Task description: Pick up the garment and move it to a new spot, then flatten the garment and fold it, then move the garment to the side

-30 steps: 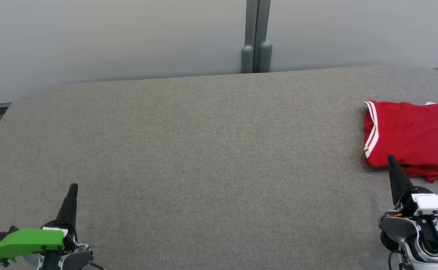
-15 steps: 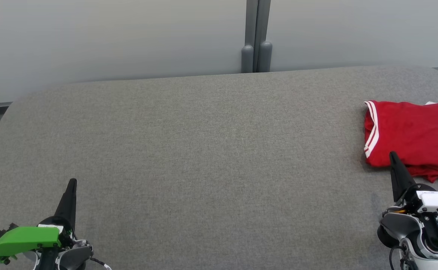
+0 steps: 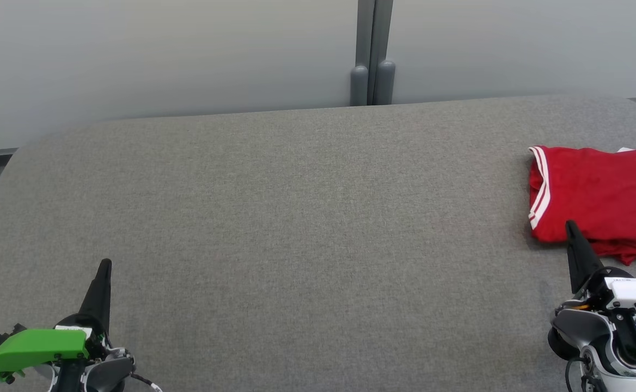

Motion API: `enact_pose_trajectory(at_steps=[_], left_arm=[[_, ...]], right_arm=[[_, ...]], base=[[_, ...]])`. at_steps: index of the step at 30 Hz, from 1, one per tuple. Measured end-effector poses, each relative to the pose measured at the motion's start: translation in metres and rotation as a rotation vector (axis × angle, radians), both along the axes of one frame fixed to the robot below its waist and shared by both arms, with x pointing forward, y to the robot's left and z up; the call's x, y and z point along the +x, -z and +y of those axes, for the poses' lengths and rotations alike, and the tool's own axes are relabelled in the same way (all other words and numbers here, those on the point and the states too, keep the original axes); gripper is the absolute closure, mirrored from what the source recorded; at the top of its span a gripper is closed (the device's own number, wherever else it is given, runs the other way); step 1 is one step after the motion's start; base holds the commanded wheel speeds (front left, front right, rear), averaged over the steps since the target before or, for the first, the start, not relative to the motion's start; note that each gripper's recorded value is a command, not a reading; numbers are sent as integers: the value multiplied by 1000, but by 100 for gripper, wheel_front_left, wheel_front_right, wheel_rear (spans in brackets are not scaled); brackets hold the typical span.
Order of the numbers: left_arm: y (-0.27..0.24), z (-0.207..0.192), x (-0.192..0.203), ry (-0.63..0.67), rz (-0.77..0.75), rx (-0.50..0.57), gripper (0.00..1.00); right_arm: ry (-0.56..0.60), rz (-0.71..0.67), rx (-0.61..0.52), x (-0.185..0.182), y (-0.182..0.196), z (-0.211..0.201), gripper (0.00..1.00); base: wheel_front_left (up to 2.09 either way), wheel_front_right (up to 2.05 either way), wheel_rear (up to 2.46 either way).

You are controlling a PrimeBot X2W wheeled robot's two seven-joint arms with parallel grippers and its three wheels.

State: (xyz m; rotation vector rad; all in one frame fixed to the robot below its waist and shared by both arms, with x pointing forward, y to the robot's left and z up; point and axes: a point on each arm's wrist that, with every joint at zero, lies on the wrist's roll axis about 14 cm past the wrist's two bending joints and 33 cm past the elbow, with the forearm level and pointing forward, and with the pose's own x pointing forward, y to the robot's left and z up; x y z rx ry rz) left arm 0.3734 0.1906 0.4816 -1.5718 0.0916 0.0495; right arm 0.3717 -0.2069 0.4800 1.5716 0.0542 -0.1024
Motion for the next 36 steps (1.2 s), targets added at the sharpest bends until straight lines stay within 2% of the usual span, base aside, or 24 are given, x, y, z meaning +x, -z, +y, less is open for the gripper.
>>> enact_pose_trajectory(at_steps=[36], left_arm=[[-1, 0, 0, 0, -3, 0, 100]], right_arm=[[1, -7, 0, 0, -1, 0, 100]], base=[[0, 0, 0]])
